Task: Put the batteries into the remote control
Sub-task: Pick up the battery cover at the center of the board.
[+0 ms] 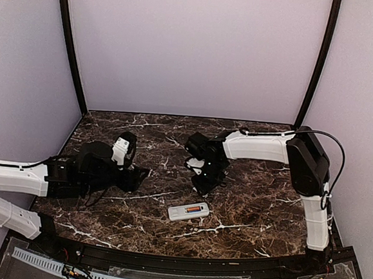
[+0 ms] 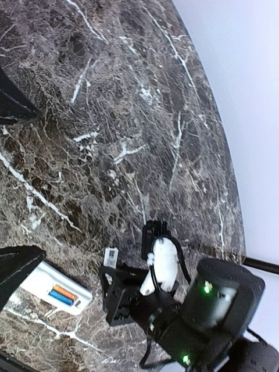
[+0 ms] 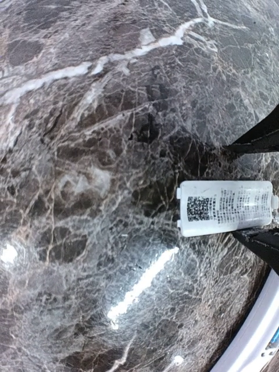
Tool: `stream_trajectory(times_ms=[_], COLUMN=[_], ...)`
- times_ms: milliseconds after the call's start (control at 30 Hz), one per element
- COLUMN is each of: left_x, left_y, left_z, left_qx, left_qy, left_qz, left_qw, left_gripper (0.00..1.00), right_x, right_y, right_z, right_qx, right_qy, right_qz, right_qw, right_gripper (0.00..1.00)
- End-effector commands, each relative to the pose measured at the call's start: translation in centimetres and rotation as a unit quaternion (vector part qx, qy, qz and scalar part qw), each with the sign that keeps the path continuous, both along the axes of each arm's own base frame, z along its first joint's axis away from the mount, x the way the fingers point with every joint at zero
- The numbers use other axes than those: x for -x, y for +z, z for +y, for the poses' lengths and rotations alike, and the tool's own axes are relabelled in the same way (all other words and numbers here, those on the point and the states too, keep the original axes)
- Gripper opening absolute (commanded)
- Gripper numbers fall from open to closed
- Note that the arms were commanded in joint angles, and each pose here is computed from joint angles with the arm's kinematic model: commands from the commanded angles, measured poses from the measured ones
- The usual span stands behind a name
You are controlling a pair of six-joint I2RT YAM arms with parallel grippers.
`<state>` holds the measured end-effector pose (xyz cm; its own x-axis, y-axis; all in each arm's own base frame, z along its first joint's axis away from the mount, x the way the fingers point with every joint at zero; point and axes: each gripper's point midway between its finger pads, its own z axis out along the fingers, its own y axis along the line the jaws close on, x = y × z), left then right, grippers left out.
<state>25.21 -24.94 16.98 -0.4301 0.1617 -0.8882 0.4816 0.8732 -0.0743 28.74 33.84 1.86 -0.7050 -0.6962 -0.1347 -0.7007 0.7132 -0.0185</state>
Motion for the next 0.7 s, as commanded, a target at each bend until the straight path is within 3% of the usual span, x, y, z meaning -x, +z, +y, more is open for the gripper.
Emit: stream_trajectory(times_ms=[0,467,533,667], left_x=[1.2,1.6,1.7,1.8], left_y=[1.4,2.7,2.9,3.2], left_z=[0.1,0.1,0.1,0.3], left_qx=[-0.008,-0.005,-0.004,-0.005], left_qy=[-0.026,-0.036,-0.036,-0.034], left_qz=[-0.029,-0.041,-0.042,-0.044], left_qw=[0.999,0.998,0.998,0.998], left_gripper=[0.7,0.7,0.7,0.7], right_x=[1.4,3.5,3.1,2.8], right_y=[-4.5,-4.2,-4.1,-3.9], right_z=[-3.3,-3.9,-3.8,-3.3], right_qx=[0.08,0.066,0.065,0.052], right_qy=[0.037,0.006,0.005,0.004], right_qz=[0.039,0.072,0.063,0.056], right_qw=[0.995,0.995,0.996,0.997], right_gripper=[0.42,0.44,0.42,0.27])
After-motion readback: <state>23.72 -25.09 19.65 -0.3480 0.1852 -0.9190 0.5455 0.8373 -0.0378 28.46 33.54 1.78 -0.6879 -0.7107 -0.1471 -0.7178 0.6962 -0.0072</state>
